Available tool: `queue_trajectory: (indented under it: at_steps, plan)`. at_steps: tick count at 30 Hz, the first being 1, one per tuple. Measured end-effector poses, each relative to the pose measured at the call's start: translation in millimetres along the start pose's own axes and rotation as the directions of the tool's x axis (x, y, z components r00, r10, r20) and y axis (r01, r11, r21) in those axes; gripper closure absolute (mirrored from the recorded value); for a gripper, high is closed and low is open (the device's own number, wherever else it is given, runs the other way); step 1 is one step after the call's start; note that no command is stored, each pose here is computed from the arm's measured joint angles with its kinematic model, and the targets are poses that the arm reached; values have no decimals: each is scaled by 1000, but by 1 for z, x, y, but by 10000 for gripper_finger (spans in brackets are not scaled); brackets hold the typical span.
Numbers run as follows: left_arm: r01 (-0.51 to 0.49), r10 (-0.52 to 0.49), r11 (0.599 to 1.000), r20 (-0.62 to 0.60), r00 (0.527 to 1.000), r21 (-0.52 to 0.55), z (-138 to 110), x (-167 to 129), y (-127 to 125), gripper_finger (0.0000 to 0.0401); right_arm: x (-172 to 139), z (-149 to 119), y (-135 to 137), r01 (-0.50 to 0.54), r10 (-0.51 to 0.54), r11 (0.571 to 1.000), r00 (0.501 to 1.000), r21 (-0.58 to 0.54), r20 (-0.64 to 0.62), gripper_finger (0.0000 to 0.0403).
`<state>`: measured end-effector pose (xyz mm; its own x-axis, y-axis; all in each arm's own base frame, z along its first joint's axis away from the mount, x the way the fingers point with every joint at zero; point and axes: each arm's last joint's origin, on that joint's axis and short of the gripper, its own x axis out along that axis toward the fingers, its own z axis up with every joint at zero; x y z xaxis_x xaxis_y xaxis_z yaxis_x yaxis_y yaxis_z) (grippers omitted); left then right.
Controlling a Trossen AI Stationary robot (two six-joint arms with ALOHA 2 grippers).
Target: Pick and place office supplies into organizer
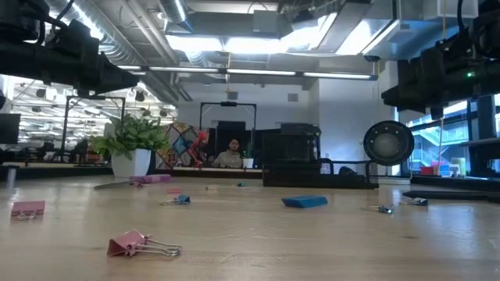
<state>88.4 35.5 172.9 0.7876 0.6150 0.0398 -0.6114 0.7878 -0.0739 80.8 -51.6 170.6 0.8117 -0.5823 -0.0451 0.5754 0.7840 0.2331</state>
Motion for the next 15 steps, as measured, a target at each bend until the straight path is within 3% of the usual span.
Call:
queue_trajectory:
  at_steps: [15]
  plan:
    - [0,0,1000,0,1000,0,0,0,0,308,0,0,0,0,0,1000,1000,20,0,270]
